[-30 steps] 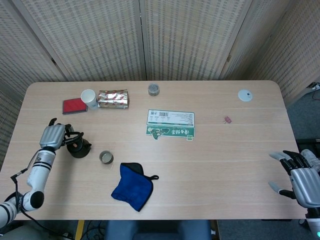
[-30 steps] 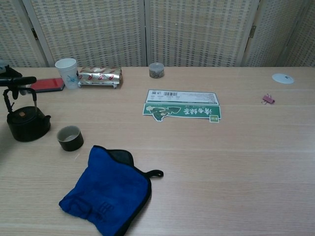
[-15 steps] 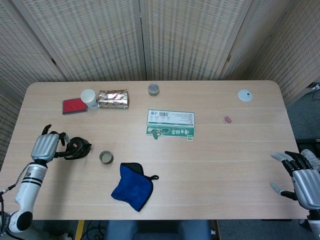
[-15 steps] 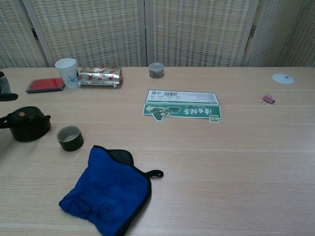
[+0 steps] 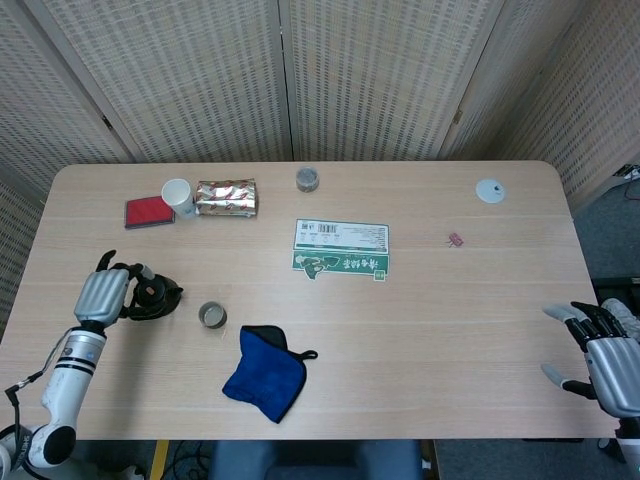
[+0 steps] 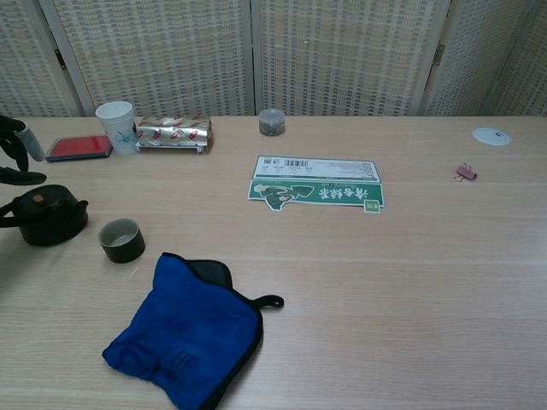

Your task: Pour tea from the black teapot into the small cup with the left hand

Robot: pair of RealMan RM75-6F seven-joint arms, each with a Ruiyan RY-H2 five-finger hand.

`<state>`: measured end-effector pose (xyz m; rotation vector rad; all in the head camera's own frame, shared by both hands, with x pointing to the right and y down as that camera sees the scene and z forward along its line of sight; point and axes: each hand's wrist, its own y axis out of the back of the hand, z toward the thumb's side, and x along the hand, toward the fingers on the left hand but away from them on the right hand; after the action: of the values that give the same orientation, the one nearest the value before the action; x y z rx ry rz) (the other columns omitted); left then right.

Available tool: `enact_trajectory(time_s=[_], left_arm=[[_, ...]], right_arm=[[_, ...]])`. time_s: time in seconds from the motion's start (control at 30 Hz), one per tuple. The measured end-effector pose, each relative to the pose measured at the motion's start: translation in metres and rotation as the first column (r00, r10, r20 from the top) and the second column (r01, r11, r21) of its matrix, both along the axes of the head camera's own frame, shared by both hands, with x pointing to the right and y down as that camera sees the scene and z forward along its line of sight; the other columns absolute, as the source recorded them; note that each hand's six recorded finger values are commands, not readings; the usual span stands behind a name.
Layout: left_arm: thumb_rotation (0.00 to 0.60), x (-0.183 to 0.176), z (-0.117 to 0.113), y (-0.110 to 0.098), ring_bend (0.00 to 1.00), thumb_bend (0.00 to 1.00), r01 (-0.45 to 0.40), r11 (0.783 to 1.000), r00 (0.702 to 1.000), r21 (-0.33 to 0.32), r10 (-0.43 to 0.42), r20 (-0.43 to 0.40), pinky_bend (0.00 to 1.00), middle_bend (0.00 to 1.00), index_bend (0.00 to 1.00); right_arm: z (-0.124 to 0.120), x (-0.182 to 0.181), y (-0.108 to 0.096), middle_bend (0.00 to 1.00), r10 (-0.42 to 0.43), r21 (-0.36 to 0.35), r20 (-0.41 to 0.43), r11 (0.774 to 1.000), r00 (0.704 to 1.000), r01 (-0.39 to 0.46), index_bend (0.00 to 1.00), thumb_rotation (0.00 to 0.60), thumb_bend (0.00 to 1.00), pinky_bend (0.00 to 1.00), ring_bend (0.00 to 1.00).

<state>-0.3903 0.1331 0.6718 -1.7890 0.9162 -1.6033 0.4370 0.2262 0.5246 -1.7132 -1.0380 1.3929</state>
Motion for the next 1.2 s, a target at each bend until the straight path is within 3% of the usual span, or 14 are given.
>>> enact_trajectory(time_s=[0.23,0.33,0.47,0.6,0.7,0.87,1.2], left_arm=[[0.378,0.013,0.016,0.0,0.26,0.17,-0.054,0.999,0.997,-0.006,0.054,0.063,0.0,0.38,0.31],[0.411,0.013,0.024,0.0,0.24,0.17,-0.054,0.998,0.994,-0.015,0.055,0.089,0.0,0.35,0.29],[0.411,0.009,0.03,0.001,0.23,0.17,-0.042,0.999,0.993,-0.025,0.044,0.107,0.0,0.34,0.28],[0.422,0.007,0.032,0.002,0.23,0.17,-0.034,0.999,0.993,-0.039,0.038,0.113,0.0,0.33,0.28],[0.482,0.006,0.033,0.004,0.23,0.17,-0.049,0.998,0.99,-0.042,0.054,0.132,0.0,0.33,0.28],[0.524,0.002,0.032,0.004,0.22,0.17,-0.065,0.997,0.985,-0.04,0.07,0.159,0.0,0.33,0.28],[0.539,-0.005,0.032,0.005,0.22,0.17,-0.057,0.998,0.981,-0.034,0.063,0.185,0.0,0.33,0.28]], right_arm=[[0.0,0.005,0.001,0.24,0.012,0.002,-0.004,1.0,1.0,-0.012,0.24,0.6,0.12,0.18,0.15],[0.0,0.006,0.001,0.24,0.016,0.0,-0.005,1.0,1.0,-0.016,0.24,0.6,0.12,0.18,0.15],[0.0,0.008,0.001,0.24,0.02,0.001,-0.005,1.0,1.0,-0.02,0.24,0.6,0.12,0.18,0.15],[0.0,0.007,0.001,0.24,0.021,0.005,-0.004,1.0,1.0,-0.021,0.24,0.6,0.12,0.18,0.15],[0.0,0.007,0.001,0.24,0.02,0.007,-0.003,1.0,1.0,-0.02,0.24,0.6,0.12,0.18,0.15],[-0.001,0.007,0.001,0.24,0.022,0.009,-0.003,1.0,1.0,-0.022,0.24,0.6,0.12,0.18,0.15],[-0.002,0.007,0.002,0.24,0.023,0.012,-0.002,1.0,1.0,-0.023,0.24,0.6,0.12,0.18,0.15]])
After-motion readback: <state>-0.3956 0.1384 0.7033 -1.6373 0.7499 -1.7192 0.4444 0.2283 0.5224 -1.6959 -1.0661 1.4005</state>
